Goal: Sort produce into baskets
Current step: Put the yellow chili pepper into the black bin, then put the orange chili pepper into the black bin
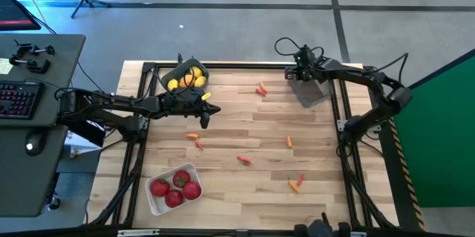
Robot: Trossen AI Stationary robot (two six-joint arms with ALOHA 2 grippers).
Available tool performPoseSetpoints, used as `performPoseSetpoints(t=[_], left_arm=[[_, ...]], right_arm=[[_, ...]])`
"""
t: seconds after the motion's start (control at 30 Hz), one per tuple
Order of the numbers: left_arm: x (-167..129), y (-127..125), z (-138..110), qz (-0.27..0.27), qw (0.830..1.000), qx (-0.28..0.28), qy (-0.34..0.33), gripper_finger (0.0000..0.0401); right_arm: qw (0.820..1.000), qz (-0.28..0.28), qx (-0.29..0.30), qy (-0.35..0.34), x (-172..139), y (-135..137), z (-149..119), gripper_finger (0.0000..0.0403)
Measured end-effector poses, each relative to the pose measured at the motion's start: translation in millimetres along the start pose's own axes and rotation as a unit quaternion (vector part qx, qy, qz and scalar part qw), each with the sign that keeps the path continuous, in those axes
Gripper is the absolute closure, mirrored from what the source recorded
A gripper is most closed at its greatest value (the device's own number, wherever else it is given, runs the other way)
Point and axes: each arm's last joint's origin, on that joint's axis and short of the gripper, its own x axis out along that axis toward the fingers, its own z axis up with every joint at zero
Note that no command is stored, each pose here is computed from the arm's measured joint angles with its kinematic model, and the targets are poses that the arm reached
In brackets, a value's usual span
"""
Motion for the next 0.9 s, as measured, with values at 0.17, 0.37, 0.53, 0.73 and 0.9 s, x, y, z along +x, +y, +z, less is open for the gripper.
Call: performPoseSetpoints(t=[0.17, 0.37, 0.53, 0.73, 0.9], left_arm=[[0.0, 0.0, 0.0, 0.001, 1.0, 0.0, 0.0, 0.0401], [0.0, 0.0, 0.1, 0.001, 1.0, -0.001, -0.001, 0.0401], [0.0, 0.0, 0.2, 0.002, 1.0, -0.001, -0.001, 0.0401], [0.0, 0.0, 0.3, 0.002, 1.0, 0.0, -0.001, 0.0401], [0.0, 0.1, 0.1, 0.002, 1.0, 0.004, 0.0, 0.0401]], right_arm=[[0.999, -0.02, 0.015, 0.022, 14.9, -3.4, -2.3, 0.0399], [0.999, -0.03, 0.013, 0.035, 17.9, -5.0, -4.5, 0.0351], [0.997, -0.048, -0.002, 0.057, 10.1, -5.6, 1.2, 0.0278], [0.997, -0.034, -0.067, 0.021, -18.4, 12.4, 25.3, 0.0228], [0.978, 0.103, -0.18, -0.025, -55.5, 53.2, 35.4, 0.0239]])
